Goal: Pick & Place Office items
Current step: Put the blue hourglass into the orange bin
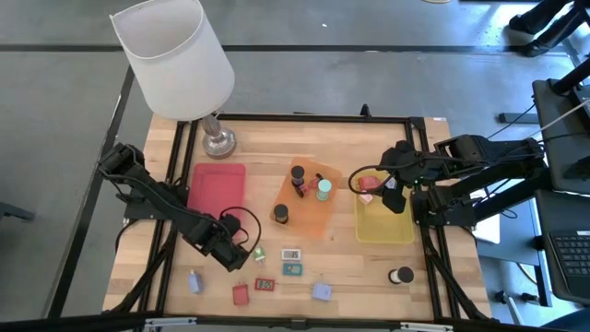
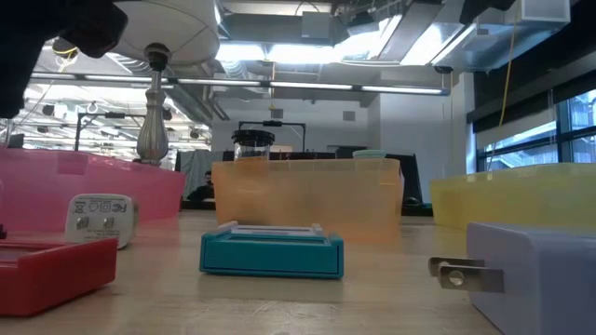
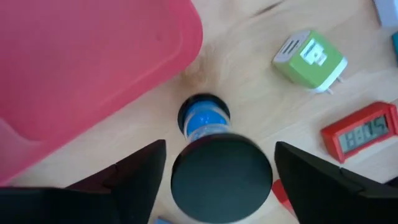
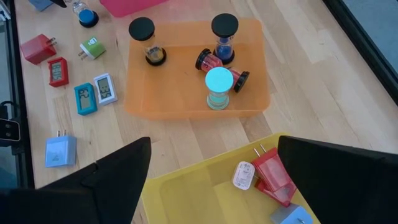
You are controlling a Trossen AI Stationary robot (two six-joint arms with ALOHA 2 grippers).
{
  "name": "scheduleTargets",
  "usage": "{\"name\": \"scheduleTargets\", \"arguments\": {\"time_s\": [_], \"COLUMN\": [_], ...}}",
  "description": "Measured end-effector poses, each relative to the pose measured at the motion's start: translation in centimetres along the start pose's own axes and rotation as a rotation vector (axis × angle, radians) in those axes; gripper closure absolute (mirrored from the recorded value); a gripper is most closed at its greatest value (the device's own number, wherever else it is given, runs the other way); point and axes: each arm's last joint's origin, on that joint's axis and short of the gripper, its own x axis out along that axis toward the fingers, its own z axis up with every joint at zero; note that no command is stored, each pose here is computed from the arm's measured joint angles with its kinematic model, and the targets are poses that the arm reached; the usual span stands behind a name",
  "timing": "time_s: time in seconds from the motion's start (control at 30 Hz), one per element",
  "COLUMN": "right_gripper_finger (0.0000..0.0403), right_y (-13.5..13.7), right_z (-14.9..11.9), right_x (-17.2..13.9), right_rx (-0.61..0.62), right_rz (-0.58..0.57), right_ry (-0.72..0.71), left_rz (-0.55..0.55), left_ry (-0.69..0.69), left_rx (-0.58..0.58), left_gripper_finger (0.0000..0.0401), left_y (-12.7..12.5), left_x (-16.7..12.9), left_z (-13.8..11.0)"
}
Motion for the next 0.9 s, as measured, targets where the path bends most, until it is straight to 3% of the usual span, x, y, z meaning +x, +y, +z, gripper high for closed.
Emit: {"name": "scheduleTargets", "arguments": {"time_s": [0.4,0.67,0.9], "right_gripper_finger": [0.0048,0.0048,0.0048], "right_y": [0.0,0.0,0.0], "right_z": [0.0,0.0,0.0], "right_x": [0.0,0.0,0.0], "right_rx": [0.0,0.0,0.0], "right_rz": [0.0,0.0,-0.001], "right_ry": [0.0,0.0,0.0], "left_rz": [0.011,0.0,-0.083], "left_ry": [0.013,0.011,-0.126], "left_rx": [0.037,0.093,0.14], "left_gripper_finger": [0.0188,0.019,0.0186], "left_y": [0.1,0.1,-0.7], "left_x": [0.0,-0.6,-4.8], "left_z": [-0.1,0.1,1.6]}}
